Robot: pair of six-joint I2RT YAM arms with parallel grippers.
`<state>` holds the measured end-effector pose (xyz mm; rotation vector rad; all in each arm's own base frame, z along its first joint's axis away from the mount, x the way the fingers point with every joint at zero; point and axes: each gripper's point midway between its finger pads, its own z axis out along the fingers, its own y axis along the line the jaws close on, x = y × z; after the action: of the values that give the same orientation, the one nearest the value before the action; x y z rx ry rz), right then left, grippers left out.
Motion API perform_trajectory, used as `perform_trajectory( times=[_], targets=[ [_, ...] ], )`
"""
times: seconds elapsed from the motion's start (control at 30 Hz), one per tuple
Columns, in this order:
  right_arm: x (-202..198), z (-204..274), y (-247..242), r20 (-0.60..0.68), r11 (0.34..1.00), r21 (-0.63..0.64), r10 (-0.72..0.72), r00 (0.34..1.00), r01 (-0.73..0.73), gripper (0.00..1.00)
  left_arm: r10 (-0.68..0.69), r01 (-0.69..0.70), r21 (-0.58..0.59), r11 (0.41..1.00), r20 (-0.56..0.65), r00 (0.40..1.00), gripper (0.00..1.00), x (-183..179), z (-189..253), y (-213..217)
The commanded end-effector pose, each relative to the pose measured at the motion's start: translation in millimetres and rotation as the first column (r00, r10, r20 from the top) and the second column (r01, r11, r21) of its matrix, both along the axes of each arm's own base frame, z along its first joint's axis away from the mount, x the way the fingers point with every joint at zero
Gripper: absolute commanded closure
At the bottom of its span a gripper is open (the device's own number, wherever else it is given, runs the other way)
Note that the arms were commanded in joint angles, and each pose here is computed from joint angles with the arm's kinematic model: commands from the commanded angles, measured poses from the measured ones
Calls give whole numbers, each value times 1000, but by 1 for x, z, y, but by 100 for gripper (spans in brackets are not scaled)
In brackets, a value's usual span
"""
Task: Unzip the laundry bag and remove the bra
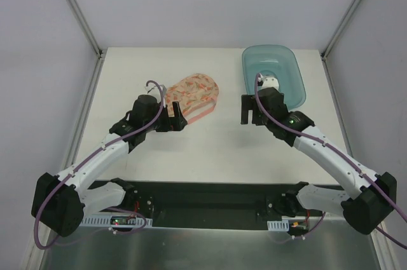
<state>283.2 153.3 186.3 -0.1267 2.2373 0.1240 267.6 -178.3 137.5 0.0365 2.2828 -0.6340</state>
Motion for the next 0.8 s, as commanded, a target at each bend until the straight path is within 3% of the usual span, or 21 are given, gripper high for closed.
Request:
perform_trajectory(
  times=[0.0,0.27,0.4,0.57,0.77],
  targets=[
    [-1,8,-6,34,999,18,-34,999,34,4,-17,17,-42,999,12,1000,1,-1,10,-6],
    [-6,4,-5,28,999,27,-20,999,19,4,-65,62,-42,997,-66,996,7,-5,-3,-15],
    [-7,8,2,59,997,82,7,998,-12,4,13,-5,53,999,-151,988,9,4,-19,-4],
    [-11,11,3,62,994,104,15,998,-22,4,10,33,177,984,-236,972,12,21,-37,-10],
    [-17,9,1,58,993,112,21,998,-27,4,-13,60,314,948,-149,989,16,55,-29,-33]
  ],
)
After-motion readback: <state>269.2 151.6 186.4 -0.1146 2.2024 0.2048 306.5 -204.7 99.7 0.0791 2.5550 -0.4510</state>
